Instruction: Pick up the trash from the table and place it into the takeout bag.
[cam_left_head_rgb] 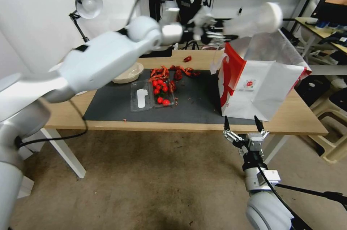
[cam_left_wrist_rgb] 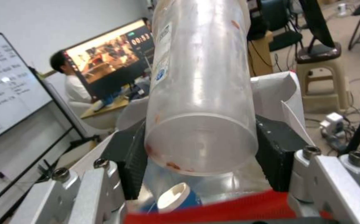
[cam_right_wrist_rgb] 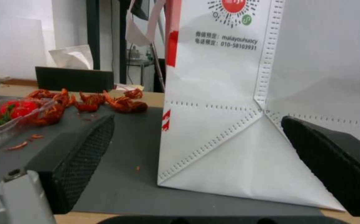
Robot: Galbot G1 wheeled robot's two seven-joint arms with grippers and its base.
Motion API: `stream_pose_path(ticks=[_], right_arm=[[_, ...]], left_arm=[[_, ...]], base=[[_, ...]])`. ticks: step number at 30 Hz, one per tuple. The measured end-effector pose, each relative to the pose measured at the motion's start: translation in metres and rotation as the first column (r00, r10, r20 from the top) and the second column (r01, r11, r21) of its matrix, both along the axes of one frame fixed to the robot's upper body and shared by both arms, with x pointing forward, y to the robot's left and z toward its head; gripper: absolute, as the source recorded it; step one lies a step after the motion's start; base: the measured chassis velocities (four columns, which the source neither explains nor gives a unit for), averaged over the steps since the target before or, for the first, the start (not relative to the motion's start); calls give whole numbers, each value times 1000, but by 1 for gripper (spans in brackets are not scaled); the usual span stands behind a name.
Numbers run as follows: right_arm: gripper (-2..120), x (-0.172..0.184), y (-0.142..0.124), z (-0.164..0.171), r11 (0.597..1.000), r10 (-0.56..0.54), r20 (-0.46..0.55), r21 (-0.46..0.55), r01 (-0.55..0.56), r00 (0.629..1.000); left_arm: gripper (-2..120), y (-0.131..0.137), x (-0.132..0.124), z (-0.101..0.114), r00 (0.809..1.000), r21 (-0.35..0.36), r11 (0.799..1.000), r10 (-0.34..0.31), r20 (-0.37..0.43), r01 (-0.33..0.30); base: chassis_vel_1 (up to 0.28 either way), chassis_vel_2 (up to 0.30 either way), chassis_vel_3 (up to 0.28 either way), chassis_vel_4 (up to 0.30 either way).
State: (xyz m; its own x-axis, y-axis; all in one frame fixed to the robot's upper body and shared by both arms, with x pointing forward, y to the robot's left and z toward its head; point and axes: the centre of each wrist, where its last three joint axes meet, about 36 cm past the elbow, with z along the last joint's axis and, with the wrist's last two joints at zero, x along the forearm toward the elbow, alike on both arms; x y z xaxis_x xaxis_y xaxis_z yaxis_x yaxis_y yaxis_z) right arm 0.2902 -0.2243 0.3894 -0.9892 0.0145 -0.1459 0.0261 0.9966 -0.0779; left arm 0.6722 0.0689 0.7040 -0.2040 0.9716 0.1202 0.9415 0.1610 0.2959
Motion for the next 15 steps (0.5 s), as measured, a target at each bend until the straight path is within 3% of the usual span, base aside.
stream_pose_path(ticks=[9,14,15], right_arm=[[100,0,0,2,1000,-2,5,6,2,1000],[100,0,0,2,1000,-3,7,7,3,1000],[100,0,1,2,1000,-4,7,8,4,1000]], left_arm=[[54,-28,8,-5,1000,53,999,-6,-6,7],[55,-32,10,-4,1000,61,998,-1,0,1],[59,-32,10,-4,1000,62,998,2,0,-2]], base=[[0,0,0,0],[0,0,0,0],[0,0,0,0]])
